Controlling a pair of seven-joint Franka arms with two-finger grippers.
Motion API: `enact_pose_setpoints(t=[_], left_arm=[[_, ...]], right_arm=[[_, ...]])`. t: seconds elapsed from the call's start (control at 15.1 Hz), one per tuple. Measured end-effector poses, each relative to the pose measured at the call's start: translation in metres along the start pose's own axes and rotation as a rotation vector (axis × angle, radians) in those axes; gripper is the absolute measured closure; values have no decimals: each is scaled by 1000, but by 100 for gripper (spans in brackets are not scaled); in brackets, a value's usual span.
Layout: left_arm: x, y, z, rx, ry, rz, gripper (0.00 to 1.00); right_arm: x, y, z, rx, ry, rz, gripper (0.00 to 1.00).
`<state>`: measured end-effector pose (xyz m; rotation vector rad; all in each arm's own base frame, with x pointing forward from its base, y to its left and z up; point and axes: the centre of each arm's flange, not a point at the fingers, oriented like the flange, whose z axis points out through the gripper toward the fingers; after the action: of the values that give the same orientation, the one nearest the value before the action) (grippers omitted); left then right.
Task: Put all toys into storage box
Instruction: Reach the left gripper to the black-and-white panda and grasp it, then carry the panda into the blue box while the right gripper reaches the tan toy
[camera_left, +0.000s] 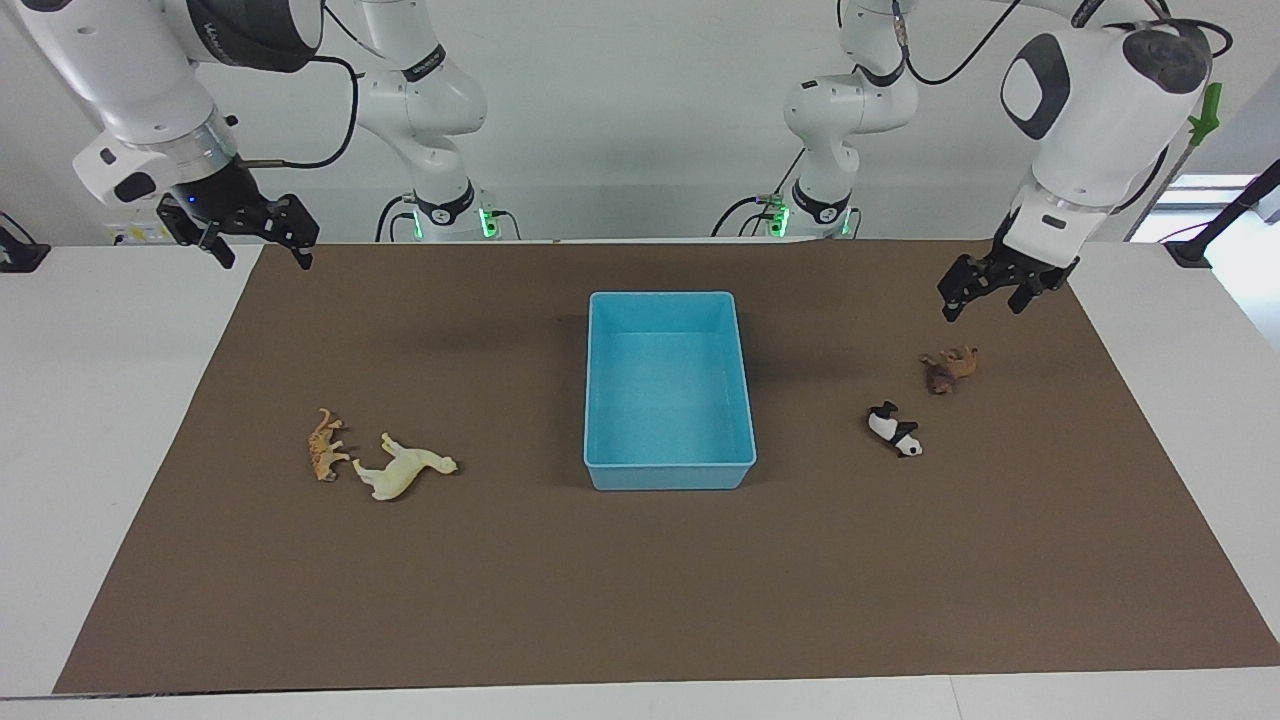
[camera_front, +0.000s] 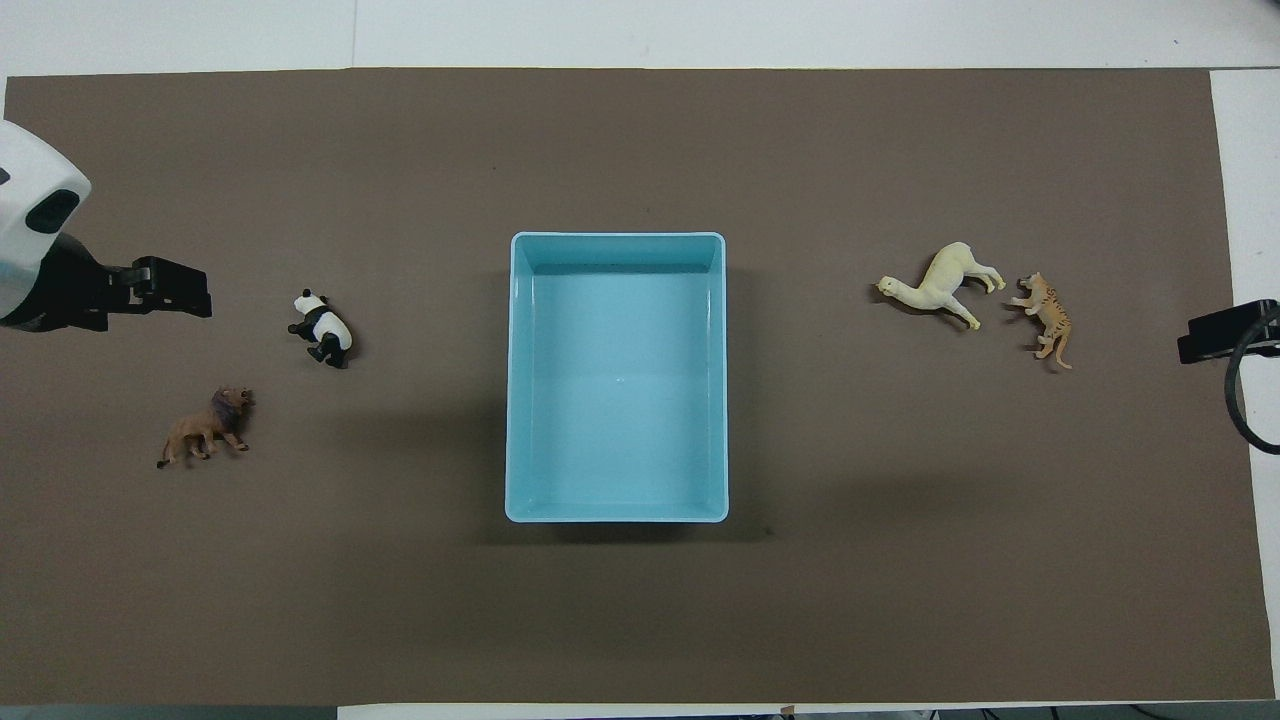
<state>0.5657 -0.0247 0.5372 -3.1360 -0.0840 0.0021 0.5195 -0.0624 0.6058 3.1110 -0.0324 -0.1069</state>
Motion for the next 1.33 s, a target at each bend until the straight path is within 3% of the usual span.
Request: enact_pose_setpoints(t=[0.2, 0.8, 1.06, 1.33], left_arm=[[12, -10, 47, -4, 4, -22, 0], [9, 14, 172, -38, 77, -353, 0], [3, 36, 210, -48, 60, -521, 0], [4, 43, 238, -43, 36, -548, 0]], right_arm=[[0, 0, -1, 0, 1, 0, 0], [-1, 0, -2, 0, 3, 1, 0], [-2, 12, -1, 2, 8, 24, 0], [7, 5, 18, 6, 31, 150, 0]])
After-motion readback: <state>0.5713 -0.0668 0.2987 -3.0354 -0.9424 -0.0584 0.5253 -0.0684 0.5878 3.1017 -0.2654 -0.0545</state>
